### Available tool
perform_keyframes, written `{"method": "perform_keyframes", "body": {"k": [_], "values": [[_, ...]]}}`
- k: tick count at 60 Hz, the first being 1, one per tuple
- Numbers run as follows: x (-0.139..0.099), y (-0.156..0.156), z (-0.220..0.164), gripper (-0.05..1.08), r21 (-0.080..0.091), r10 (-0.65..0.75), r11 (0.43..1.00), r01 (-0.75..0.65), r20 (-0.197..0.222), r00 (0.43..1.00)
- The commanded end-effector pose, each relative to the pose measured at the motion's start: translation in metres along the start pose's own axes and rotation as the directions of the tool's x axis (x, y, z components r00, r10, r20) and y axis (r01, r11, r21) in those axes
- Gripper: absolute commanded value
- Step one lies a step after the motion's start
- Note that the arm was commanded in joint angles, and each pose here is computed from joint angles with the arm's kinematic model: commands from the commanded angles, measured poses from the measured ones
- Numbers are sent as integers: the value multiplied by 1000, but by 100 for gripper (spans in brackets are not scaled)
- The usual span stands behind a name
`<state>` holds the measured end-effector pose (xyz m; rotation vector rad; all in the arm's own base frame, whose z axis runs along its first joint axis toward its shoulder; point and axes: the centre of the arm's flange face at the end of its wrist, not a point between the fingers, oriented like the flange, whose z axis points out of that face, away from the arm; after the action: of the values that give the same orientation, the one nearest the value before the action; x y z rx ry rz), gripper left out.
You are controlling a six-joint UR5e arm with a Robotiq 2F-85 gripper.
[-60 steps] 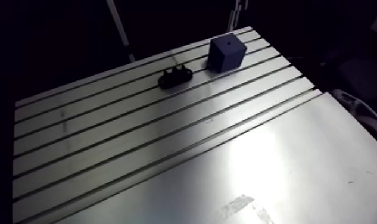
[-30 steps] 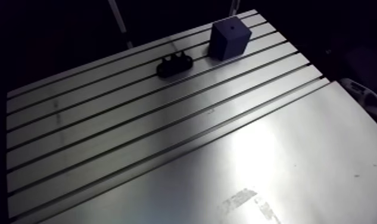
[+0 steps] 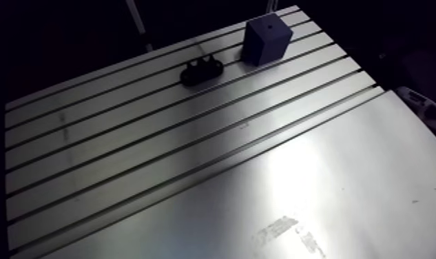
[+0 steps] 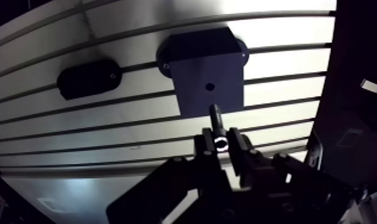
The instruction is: Pick up the M10 bolt and insert it into the hole until fully seated.
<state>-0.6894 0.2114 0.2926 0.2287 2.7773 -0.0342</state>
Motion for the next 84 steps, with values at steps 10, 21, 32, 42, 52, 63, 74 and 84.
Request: {"method": "perform_keyframes", "body": {"k": [10, 21, 32, 42, 52, 63, 74, 84], "values": [[4, 1, 10, 104, 6, 2, 1000, -2, 12, 1000], [4, 0, 13, 104, 9, 9, 1000, -9, 16, 1000], [5, 1, 14, 104, 8, 7, 1000, -7, 18, 1000], [5, 3, 15, 104, 8, 13, 1000, -13, 18, 1000], [5, 4, 15, 104, 8, 13, 1000, -14, 18, 1000], [8, 4, 20, 104, 10, 14, 1000, -14, 26, 1000], [10, 5, 21, 104, 12, 16, 1000, -16, 18, 1000], [11, 5, 22, 104, 13, 18, 1000, -18, 15, 1000]]}}
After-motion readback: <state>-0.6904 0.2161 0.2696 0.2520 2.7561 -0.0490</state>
